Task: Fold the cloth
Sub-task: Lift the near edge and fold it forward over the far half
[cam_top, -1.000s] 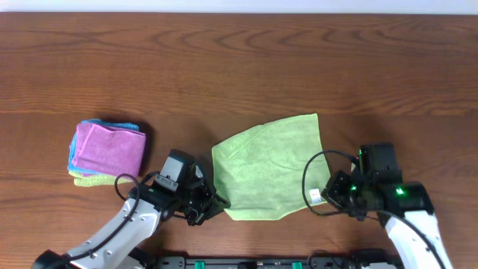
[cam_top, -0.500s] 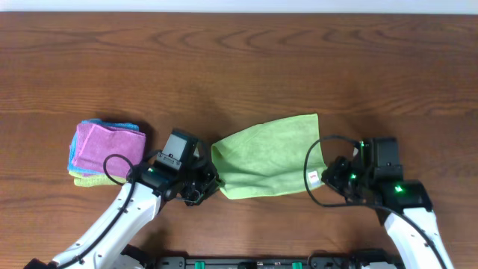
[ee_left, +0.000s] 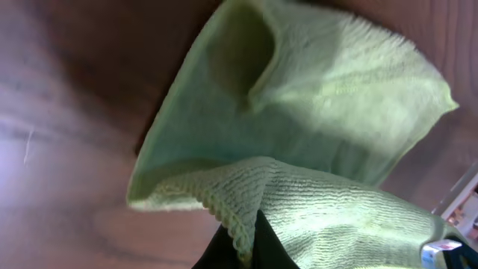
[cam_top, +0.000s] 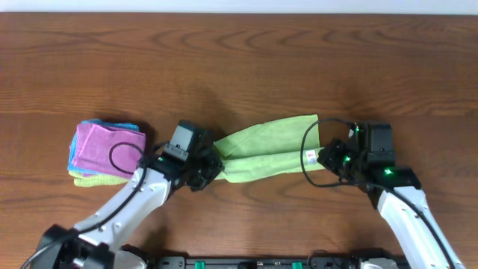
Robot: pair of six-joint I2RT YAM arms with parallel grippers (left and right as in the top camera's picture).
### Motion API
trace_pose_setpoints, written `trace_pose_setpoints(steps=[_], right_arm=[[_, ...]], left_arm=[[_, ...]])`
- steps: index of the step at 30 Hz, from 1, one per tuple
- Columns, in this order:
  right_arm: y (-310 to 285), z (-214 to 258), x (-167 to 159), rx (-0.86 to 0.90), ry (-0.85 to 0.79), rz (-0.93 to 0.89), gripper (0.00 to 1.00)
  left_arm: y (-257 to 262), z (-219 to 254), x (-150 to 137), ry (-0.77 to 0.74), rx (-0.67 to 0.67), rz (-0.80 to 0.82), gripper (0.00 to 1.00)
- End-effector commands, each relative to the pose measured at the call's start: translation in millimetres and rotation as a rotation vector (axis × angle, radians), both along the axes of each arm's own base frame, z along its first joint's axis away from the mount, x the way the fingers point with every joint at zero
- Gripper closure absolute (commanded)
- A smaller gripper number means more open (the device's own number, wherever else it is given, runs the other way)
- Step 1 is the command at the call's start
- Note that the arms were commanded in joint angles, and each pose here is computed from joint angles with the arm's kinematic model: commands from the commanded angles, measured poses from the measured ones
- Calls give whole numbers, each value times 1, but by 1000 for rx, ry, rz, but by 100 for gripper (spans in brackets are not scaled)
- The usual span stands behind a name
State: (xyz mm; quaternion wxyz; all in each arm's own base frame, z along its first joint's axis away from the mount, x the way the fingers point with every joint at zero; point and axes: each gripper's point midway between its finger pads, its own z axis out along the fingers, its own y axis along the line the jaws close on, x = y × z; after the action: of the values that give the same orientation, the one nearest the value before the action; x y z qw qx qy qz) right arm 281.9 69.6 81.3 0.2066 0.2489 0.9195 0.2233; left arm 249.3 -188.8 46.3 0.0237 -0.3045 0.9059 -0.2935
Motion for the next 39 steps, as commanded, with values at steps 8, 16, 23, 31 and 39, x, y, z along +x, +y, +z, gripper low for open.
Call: trace_pose_setpoints(steps=[8, 16, 23, 31, 39], right_arm=[[2, -3, 31, -34, -93, 18, 99], [1, -14, 54, -45, -137, 11, 99], [-2, -19, 66, -67, -162, -3, 99], [-8, -23, 75, -107, -187, -13, 99], [-11, -36, 86, -134, -196, -20, 99]], left_arm=[[7, 17, 62, -154, 79, 14, 94], [8, 10, 78, -181, 123, 6, 94], [14, 4, 87, -211, 172, 20, 94], [10, -12, 97, -220, 172, 16, 94], [14, -18, 103, -238, 209, 20, 94]])
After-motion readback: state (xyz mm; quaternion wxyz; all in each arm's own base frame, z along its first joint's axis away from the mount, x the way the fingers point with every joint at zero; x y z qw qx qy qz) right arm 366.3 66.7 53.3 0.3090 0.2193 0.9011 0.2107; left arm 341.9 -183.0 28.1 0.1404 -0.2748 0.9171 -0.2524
